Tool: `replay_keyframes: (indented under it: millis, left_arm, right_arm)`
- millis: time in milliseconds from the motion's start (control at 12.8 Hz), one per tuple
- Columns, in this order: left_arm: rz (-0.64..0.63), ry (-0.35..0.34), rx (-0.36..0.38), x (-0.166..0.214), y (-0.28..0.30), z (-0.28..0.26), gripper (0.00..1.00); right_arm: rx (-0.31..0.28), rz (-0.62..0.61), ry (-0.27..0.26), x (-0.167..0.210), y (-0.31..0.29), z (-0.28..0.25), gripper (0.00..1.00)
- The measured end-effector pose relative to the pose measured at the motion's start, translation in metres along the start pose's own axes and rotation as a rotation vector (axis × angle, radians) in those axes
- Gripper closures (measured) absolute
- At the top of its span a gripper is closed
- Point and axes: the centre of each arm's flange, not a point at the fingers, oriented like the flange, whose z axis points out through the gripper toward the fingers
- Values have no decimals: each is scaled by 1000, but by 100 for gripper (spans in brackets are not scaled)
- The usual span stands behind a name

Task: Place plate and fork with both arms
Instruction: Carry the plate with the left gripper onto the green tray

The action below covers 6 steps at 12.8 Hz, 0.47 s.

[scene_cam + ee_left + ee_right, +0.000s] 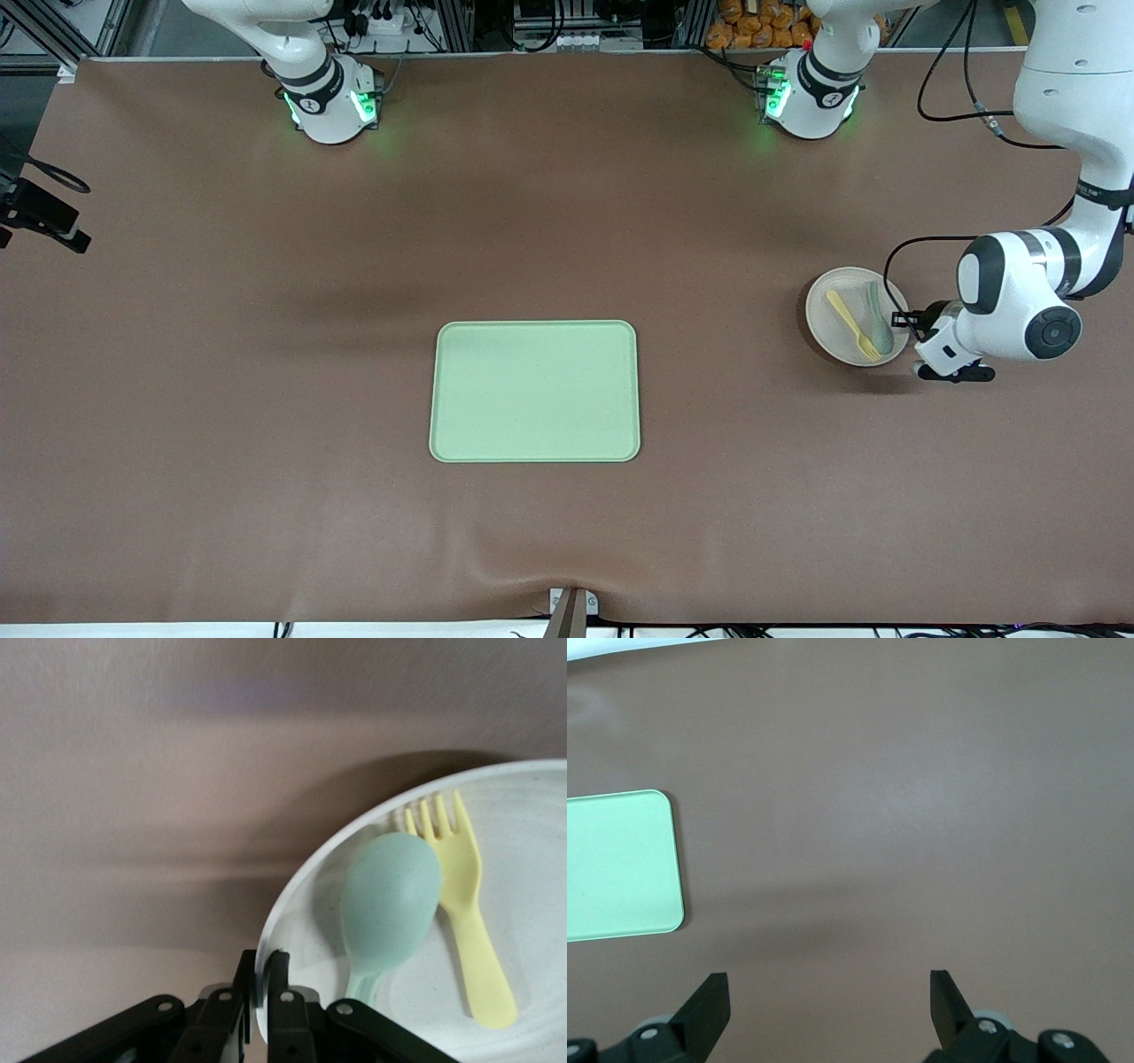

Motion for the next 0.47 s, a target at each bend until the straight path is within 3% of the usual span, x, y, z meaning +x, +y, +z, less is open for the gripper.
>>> replay_keyframes:
  millis: [468]
  left_arm:
    - [-33, 128, -122, 28, 25, -59, 95]
  right_arm:
    - [0, 0, 0, 0, 0, 0, 0]
